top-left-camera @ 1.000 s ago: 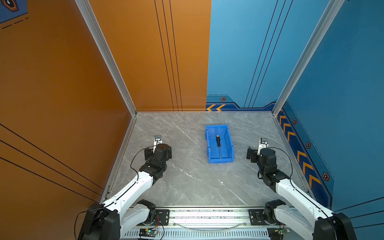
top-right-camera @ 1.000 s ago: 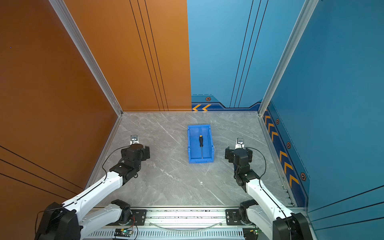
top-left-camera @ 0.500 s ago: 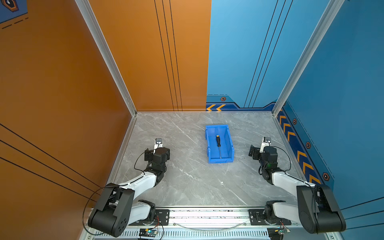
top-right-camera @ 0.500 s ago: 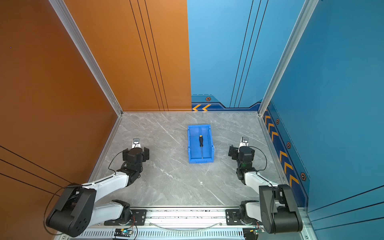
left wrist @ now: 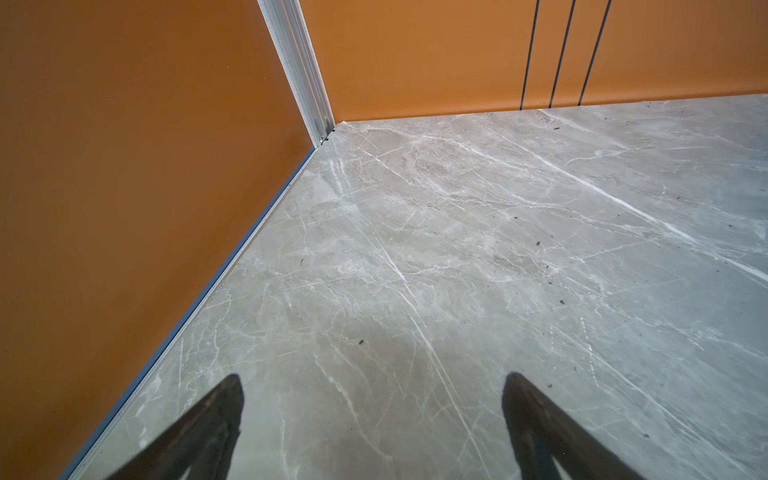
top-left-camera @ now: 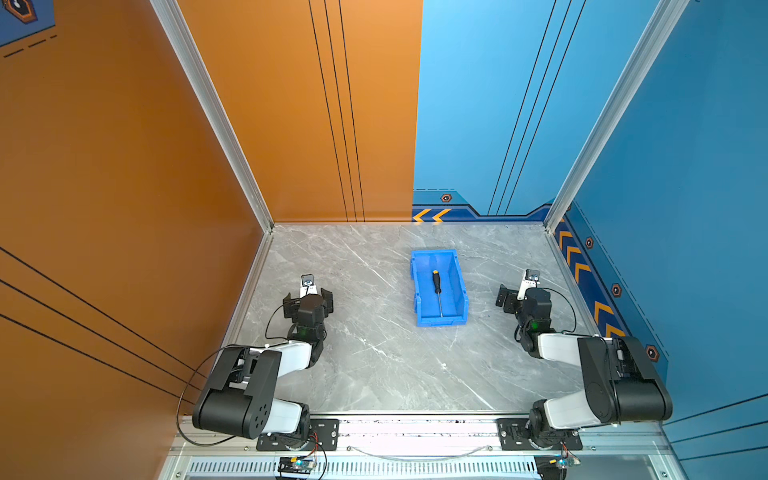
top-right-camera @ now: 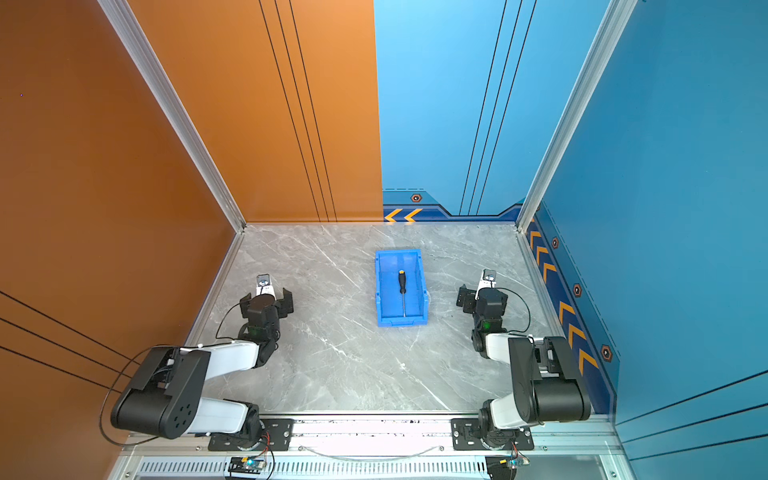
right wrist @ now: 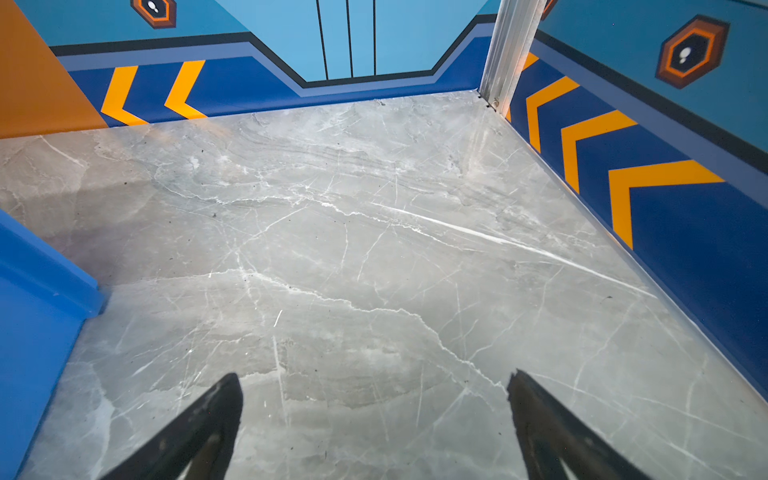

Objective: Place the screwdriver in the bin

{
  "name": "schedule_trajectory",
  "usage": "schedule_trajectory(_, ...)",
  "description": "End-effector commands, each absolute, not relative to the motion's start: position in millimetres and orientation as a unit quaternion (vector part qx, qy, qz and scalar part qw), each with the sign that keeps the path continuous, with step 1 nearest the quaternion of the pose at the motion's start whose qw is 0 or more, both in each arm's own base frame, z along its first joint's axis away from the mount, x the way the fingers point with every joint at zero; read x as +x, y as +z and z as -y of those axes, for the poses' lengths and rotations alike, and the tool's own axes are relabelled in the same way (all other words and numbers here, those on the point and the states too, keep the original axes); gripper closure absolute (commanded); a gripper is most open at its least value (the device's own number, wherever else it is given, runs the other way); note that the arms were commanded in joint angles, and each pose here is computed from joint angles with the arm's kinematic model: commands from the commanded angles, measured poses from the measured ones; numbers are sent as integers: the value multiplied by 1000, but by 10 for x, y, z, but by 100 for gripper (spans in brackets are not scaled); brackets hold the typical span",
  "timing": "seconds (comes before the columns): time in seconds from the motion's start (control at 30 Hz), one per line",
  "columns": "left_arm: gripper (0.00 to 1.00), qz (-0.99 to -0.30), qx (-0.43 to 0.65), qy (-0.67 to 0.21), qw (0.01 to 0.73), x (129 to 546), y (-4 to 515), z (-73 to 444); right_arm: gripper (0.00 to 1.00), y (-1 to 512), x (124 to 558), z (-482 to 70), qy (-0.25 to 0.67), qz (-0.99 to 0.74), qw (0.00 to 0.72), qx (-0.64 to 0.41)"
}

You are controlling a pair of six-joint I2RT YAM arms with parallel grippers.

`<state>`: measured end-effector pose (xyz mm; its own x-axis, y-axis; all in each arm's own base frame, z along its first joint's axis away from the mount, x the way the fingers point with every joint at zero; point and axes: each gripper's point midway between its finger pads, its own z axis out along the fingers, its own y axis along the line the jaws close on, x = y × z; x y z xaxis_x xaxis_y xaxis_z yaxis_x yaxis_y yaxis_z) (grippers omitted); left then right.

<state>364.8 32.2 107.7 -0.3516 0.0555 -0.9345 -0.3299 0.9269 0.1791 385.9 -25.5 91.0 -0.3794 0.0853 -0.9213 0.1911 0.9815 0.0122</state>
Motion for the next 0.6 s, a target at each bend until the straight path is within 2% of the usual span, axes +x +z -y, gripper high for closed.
schedule_trajectory(0.0, 2, -794, -78, 153, 583, 3756, 1179, -277, 0, 997, 3935, 255, -40, -814, 574, 83)
schedule_trajectory(0.57, 2, -805, -77, 118, 576, 3887, 942, -306, 0, 941, 3945, 216, -49, -816, 571, 73)
